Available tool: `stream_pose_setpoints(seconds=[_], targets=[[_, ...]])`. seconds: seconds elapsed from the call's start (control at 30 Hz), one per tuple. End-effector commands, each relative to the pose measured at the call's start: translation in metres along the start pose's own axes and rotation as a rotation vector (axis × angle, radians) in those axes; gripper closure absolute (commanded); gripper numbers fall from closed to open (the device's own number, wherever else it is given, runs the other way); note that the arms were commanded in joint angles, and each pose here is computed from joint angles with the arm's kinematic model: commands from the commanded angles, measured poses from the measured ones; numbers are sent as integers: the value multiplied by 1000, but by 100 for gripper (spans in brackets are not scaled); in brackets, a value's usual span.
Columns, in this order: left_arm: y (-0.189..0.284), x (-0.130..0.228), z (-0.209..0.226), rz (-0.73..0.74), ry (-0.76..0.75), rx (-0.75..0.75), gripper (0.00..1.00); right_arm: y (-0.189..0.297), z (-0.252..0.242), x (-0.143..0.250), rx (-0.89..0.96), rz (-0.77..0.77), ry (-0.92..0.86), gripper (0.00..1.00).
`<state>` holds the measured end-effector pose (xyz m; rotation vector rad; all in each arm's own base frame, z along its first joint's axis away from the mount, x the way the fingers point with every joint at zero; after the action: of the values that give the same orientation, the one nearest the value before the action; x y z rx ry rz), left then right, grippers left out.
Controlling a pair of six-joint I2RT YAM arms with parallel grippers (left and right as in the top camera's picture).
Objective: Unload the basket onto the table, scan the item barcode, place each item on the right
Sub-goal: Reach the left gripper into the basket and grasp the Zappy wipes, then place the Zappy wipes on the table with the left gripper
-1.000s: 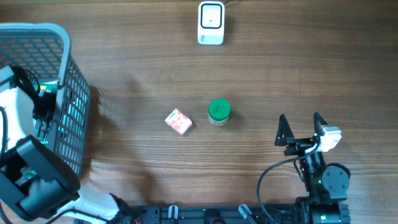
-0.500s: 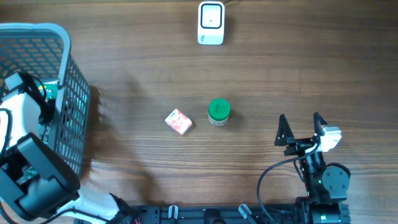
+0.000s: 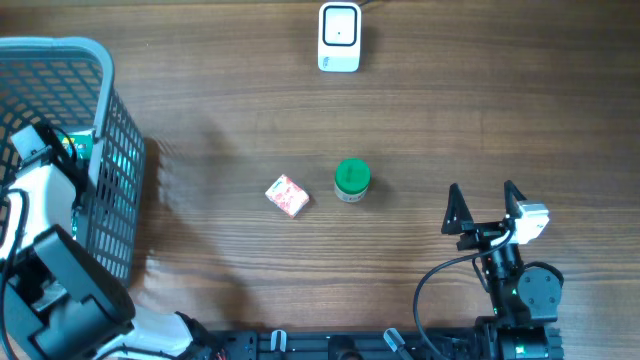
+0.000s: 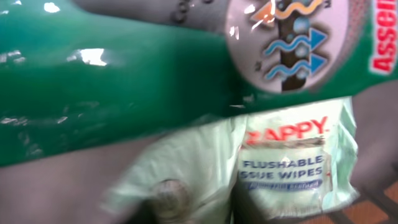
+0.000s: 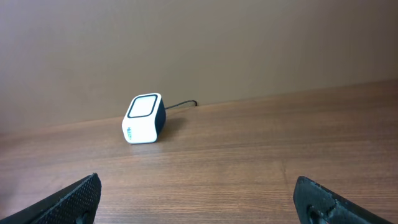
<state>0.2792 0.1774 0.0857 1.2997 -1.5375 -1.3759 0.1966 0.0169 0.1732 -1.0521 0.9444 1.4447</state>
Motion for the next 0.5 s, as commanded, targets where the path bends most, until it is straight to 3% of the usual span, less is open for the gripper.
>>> stream_pose_setpoints(seconds=[0.0, 0.13, 0.27, 0.3, 0.4, 0.47], targets=[[-24, 30, 29, 128, 9, -126, 96, 0, 0, -1, 3, -6, 12, 0], [46, 0, -3, 4, -7, -21, 96, 0, 0, -1, 3, -6, 12, 0], [191, -30, -43, -262, -31, 205, 96, 0, 0, -1, 3, -6, 12, 0], [247, -31, -49, -375, -44, 300, 96, 0, 0, -1, 4, -6, 12, 0], [339, -5, -44, -547, -80, 506, 96, 0, 0, -1, 3, -6, 12, 0], [357, 35, -40, -470, -174, 618, 96, 0, 0, -1, 3, -6, 12, 0]])
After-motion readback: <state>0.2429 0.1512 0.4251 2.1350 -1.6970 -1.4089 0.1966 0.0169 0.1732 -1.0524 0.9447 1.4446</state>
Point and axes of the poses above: each gripper's point midway between its finger pads, its own y axis back along the fingers, its own z axis along the line the jaws close on, x = y × z, the point moved 5 cm from there along y, back along the fingers, and after that the axes turned 6 degrees about -y, right-handed, at the moved point
